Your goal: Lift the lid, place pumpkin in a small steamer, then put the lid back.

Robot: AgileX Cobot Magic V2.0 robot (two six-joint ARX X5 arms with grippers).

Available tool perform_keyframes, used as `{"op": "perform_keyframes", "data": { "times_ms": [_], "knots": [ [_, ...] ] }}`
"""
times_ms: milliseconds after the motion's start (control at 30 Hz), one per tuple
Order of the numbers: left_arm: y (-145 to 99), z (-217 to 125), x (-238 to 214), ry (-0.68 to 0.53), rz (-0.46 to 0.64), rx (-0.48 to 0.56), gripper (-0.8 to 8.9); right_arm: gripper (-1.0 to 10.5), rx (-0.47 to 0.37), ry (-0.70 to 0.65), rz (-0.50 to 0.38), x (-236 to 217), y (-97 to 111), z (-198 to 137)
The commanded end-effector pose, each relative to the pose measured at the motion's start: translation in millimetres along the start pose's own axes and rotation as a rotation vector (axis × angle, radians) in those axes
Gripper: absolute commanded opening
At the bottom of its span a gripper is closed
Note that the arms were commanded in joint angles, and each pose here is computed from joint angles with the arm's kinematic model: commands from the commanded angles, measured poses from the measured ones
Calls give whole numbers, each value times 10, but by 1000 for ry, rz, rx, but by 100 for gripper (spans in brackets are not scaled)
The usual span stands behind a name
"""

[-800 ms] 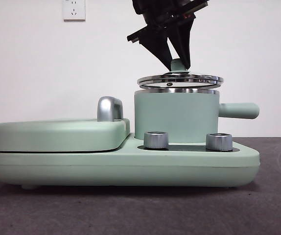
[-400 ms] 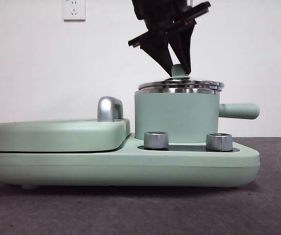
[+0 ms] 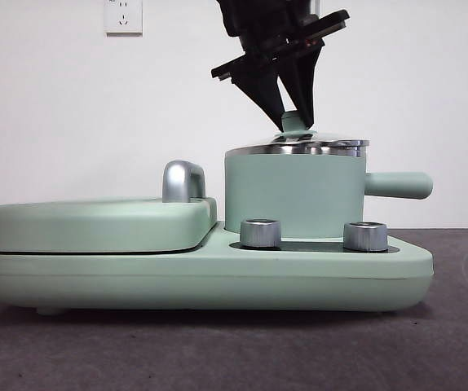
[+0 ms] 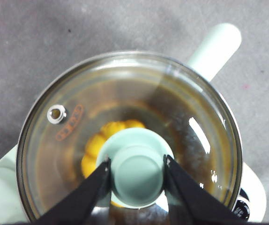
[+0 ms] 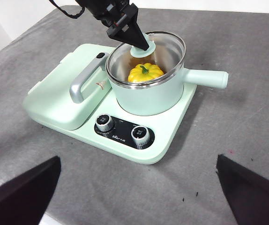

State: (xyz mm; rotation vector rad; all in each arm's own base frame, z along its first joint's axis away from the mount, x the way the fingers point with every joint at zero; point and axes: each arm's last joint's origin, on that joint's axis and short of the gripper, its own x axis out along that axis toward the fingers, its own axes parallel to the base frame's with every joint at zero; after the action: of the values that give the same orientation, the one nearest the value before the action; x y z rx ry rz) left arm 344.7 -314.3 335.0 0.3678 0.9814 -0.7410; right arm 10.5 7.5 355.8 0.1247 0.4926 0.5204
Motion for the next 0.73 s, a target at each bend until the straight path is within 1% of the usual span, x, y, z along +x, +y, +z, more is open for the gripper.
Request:
{"op": "perform_keyframes", "data": {
  "times_ms": [33, 233, 333, 500, 733],
  "knots": [
    [49, -7, 197, 40, 20, -1, 25, 559, 17, -16, 9, -21, 7, 21],
    [38, -33, 193, 66, 10, -21, 16, 559, 23, -16, 9, -21, 7, 21],
    [53, -29, 149, 59, 12, -42, 16, 559, 25, -17, 10, -21, 7, 22],
    [47, -17, 9, 32, 13, -37, 16, 559, 27, -17, 10, -21, 7, 22],
    [43, -12, -28, 22, 13, -36, 16, 559, 27, -17, 10, -21, 7, 22]
  ]
}}
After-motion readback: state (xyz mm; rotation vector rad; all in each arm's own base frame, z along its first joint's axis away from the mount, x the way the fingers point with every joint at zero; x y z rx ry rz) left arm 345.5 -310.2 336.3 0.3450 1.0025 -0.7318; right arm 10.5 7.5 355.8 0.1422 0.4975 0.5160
